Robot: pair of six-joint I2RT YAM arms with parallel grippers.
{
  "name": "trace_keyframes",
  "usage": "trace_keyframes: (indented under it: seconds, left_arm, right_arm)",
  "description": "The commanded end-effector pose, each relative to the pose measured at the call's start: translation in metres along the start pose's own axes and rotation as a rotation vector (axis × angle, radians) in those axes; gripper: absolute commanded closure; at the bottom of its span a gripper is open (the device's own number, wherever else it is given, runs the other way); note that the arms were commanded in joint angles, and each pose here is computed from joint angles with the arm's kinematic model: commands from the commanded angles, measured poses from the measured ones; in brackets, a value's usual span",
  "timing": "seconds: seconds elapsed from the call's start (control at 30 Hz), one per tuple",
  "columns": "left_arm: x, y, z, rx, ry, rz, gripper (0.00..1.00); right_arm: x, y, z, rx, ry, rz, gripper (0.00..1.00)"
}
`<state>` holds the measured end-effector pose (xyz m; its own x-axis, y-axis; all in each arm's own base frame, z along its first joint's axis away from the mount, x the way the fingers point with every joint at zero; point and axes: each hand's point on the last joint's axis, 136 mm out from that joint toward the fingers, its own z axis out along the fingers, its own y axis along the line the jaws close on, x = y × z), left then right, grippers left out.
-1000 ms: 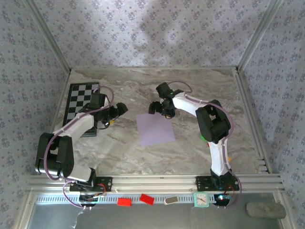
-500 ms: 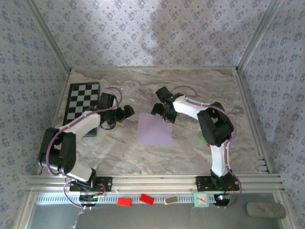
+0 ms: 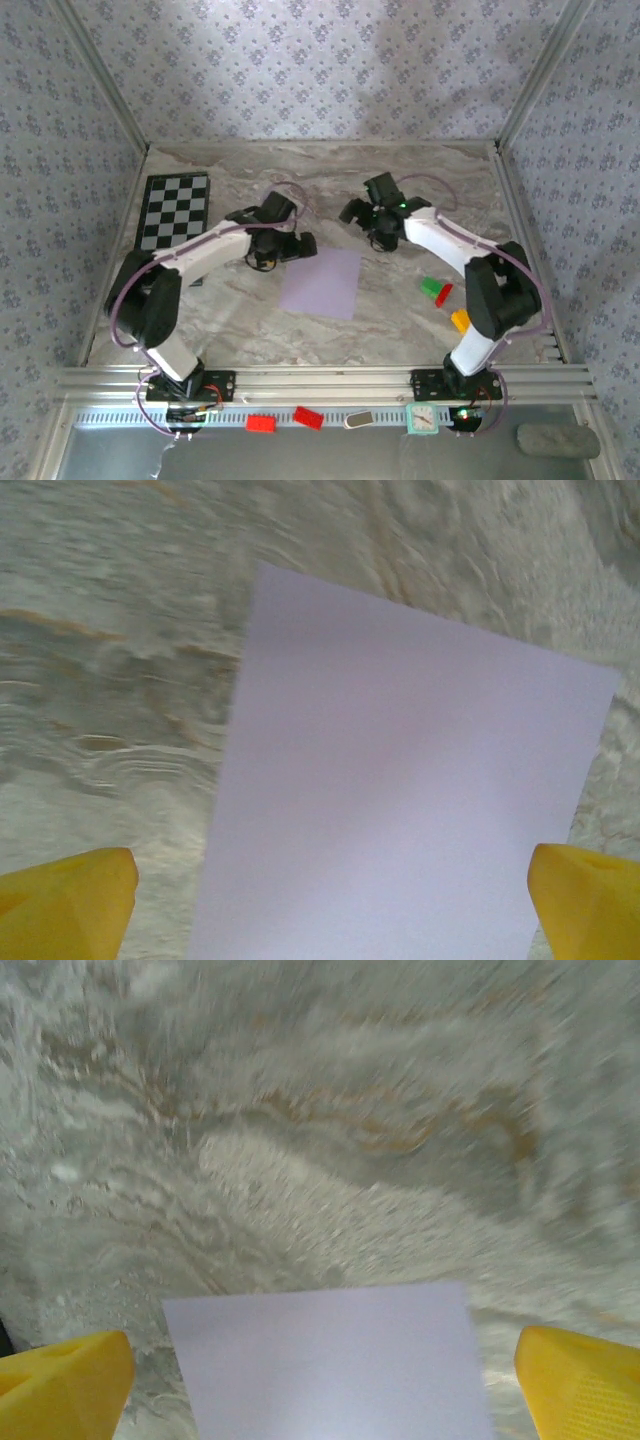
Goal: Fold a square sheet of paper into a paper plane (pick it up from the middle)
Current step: First fold the square sheet of paper in half at the center of the table.
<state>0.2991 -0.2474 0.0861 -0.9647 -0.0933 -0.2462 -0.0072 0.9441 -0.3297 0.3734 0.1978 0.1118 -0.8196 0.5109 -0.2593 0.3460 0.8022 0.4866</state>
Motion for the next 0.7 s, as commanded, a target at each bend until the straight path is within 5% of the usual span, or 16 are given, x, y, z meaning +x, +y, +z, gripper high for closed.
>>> trace_keyframes:
  seconds: [0.0,0.33,0.67]
  left_arm:
    - [0.024,-0.001,0.008,-0.155,0.085,0.11,0.0]
    - [0.043,-0.04,0.046,-0.236,0.16,0.233,0.02]
    - [0.052,-0.031,0.062,-0.3,0.207,0.242,0.04]
  right_arm:
    - [-0.011,-0.031,-0.005,0.059,-0.034,-0.08,0.0]
    - [-0.028,-0.081,-0.013,0.085,-0.058,0.0,0.0]
    - [-0.024,-0.089,-0.007,0.089,-0.043,0.016,0.0]
